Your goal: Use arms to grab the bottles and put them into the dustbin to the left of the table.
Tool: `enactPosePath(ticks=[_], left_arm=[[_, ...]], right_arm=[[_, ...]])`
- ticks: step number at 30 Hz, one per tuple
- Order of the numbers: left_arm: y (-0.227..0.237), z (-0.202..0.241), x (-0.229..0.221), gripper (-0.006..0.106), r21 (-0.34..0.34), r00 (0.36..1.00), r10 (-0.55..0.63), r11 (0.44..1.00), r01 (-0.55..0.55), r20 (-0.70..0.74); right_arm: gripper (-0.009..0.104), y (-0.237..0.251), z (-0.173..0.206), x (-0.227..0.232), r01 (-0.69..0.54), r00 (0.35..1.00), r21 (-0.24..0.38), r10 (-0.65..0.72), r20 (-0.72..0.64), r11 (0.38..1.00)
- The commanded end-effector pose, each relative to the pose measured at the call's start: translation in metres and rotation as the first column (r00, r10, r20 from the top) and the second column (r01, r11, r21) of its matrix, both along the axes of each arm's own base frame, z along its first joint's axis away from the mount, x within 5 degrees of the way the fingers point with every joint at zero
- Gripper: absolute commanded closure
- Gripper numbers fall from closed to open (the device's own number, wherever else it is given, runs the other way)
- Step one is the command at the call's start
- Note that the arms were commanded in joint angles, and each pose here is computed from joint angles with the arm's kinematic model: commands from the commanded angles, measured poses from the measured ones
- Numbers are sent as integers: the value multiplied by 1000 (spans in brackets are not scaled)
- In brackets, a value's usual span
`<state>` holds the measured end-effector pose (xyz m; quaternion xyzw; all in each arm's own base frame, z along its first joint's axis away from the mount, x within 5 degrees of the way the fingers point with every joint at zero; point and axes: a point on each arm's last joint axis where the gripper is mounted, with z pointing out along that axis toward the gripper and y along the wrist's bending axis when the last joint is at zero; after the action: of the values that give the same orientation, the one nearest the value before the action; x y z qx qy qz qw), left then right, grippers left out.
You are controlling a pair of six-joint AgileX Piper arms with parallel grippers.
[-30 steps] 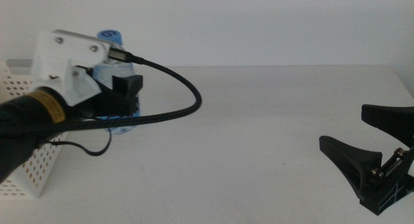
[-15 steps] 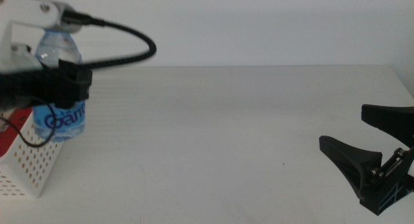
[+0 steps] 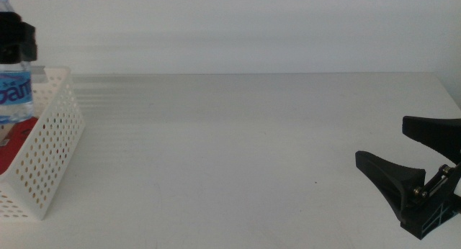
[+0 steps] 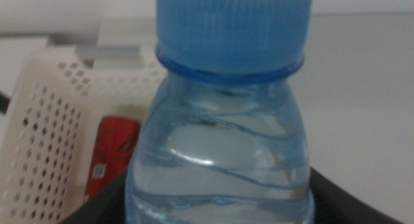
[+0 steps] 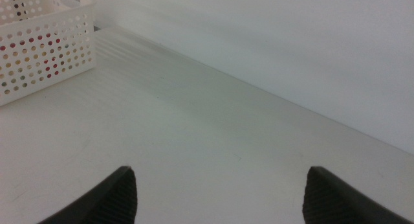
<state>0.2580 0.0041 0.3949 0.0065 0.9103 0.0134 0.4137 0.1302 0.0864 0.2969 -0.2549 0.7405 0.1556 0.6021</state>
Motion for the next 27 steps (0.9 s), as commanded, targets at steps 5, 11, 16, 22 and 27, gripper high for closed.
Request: enactPosePath(ticks=[5, 11, 16, 22, 27], left_arm=[[18, 21, 21, 105, 28, 1000, -16, 999, 16, 13], [44, 9, 52, 105, 25, 996, 47, 999, -45, -82], [65, -6, 72, 105, 34, 983, 73, 997, -68, -169], [83, -38, 94, 105, 54, 965, 65, 997, -53, -255], [97, -65, 107, 105, 43, 946, 85, 996, -75, -314]], right_arm=[[28, 0, 16, 0, -8, 995, 42, 4, 96, 999], [28, 0, 16, 0, -8, 995, 42, 4, 96, 999], [28, 0, 16, 0, -8, 995, 42, 4, 96, 999], [28, 0, 16, 0, -8, 995, 42, 4, 96, 999], [28, 0, 16, 0, -8, 995, 42, 4, 96, 999]])
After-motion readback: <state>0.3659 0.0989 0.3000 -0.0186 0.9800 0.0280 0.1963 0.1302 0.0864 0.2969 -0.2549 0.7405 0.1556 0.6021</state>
